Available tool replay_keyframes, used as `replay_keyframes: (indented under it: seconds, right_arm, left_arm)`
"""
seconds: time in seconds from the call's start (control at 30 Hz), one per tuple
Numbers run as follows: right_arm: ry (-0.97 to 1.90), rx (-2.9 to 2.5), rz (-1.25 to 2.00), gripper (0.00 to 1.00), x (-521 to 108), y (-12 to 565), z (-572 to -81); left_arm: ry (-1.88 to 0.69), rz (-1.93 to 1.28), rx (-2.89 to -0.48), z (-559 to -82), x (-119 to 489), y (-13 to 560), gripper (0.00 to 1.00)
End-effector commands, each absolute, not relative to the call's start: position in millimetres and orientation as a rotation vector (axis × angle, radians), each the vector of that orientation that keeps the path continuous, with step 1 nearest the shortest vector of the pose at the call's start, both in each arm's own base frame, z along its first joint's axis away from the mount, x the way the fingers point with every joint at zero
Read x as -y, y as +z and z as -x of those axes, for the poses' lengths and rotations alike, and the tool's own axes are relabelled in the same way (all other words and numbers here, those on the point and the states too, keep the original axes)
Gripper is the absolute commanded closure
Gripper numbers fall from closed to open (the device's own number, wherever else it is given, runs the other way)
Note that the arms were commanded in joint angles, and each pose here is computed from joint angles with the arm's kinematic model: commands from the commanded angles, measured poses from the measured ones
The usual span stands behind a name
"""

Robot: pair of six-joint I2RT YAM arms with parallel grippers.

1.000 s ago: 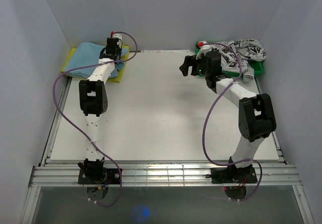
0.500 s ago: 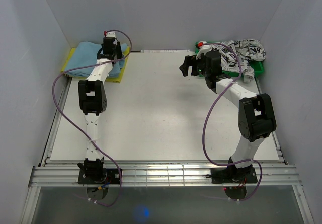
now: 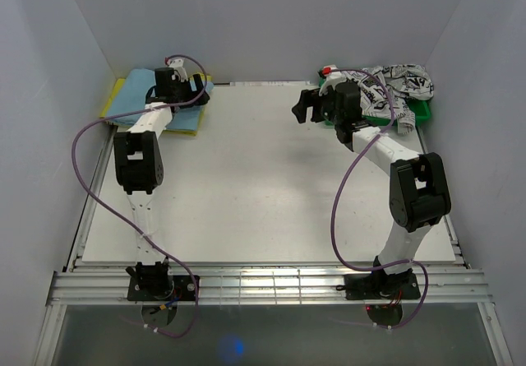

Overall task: Fold and stack the trousers
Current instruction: Neatly place the folded trousers to the corner

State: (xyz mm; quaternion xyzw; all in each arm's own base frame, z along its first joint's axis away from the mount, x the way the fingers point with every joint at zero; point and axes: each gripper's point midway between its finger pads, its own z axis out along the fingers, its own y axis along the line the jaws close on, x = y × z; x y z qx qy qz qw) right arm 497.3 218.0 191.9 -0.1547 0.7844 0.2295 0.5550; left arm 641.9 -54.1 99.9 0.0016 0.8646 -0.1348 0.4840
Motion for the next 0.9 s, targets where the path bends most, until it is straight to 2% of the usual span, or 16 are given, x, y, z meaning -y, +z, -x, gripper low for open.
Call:
replay_keyframes:
  seconds: [0.0,0.2,0.27,0.3,0.37,0.43,0.63,0.87]
  right_arm:
    - [0.548,-1.771,0.4,0.1,-227.7,223.3,-503.1]
    - [0.54,-1.765,0.42,0.1,-229.6,227.9,-498.5]
    - [0.534,-1.766,0.42,0.1,-228.7,229.0,-497.1]
    - [0.533,-1.773,0.424,0.1,-229.0,227.3,-495.7]
    - [0.524,-1.779,0.424,0.1,-227.6,227.5,-495.4]
    - [0.518,-1.793,0.427,0.1,-226.3,225.3,-493.9]
    - [0.465,-1.827,0.444,0.1,-217.3,220.3,-488.8]
    - [0.42,-1.89,0.45,0.1,-203.9,208.0,-479.8]
  left_arm:
    - [-0.629,-0.075,-1.868,-617.3,93.0,229.2,0.02]
    - [-0.813,0.103,-1.773,-604.3,34.4,261.9,0.05]
    - [-0.92,0.101,-1.768,-595.7,21.6,248.5,0.26]
    - [-0.969,0.135,-1.781,-594.9,20.2,243.9,0.44]
    - [-1.059,0.135,-1.815,-592.0,20.2,221.7,0.58]
    - [-1.11,0.141,-1.831,-589.8,24.5,207.7,0.63]
    - [-1.279,0.305,-1.914,-582.2,36.3,134.5,0.64]
    - [-1.241,0.541,-1.987,-591.5,42.8,70.4,0.61]
